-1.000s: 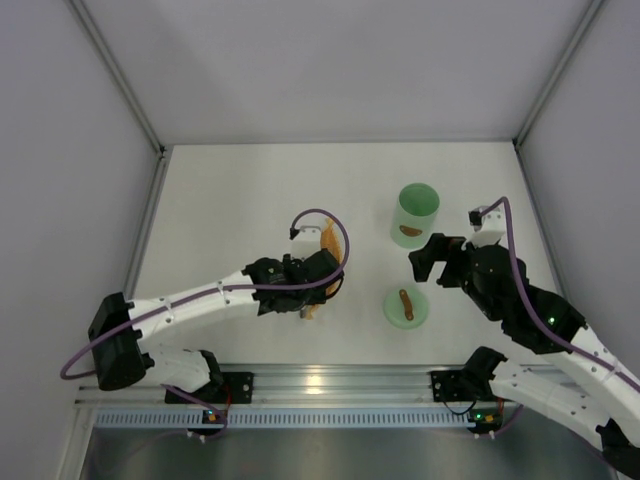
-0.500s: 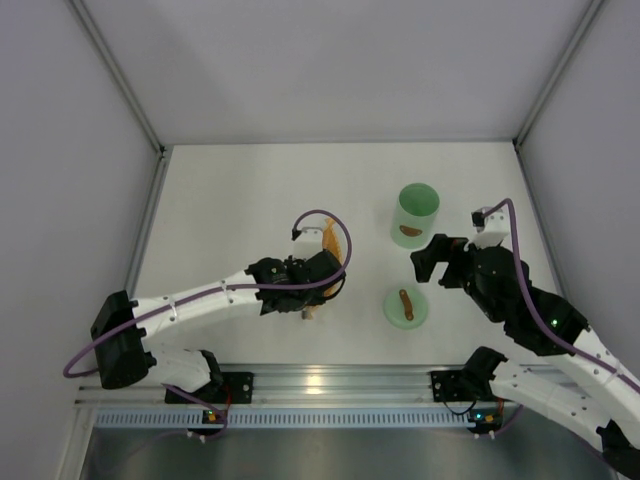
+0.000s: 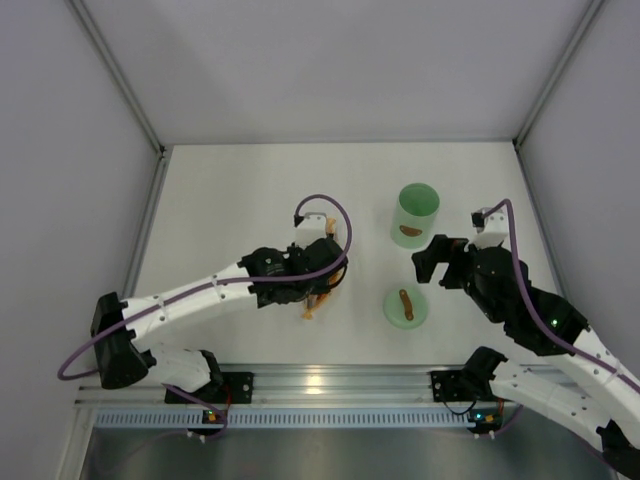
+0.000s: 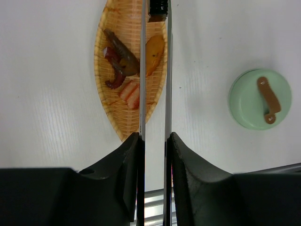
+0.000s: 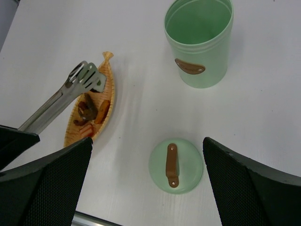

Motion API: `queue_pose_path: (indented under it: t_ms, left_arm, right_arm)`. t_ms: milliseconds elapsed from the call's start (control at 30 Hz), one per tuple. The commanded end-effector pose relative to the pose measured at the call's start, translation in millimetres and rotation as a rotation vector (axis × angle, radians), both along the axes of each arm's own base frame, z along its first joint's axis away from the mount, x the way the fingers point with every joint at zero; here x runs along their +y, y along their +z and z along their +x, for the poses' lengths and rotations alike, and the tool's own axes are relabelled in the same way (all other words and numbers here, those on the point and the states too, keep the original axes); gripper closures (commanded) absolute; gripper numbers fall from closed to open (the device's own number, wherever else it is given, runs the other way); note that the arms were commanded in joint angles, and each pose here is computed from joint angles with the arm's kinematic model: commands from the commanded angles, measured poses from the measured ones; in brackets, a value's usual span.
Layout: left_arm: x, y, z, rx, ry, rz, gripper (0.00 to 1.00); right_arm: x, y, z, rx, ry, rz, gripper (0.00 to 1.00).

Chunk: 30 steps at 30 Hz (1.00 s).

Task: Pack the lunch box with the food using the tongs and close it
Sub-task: Pick up the fake food from the plate, then place the fake food in the packing box.

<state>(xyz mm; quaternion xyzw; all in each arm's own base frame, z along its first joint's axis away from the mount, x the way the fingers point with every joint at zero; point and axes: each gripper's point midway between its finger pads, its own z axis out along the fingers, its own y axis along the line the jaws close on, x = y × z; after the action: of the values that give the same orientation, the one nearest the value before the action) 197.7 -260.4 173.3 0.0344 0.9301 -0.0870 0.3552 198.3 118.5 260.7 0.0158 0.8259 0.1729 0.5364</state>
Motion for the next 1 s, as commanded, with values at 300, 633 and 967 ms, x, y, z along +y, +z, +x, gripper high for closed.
queue_pose_path:
  t_ms: [300,633,967]
  left_arm:
    - [-67,95,37,-0.171,-0.107,-0.142,0.84]
    - [-127,127,64,-0.260,-0.176,-0.222,0.82]
    - [-163,121,81,-0.300,-0.208,-0.254,0.81]
  right_arm:
    - [-28,36,-6,-0.059,-0.092,0.016,0.01]
    - [-45,30,-16,-0.039,-0.139,0.013,0.01]
    - [-59,37,-24,-0.049,-0.161,0.010,0.00]
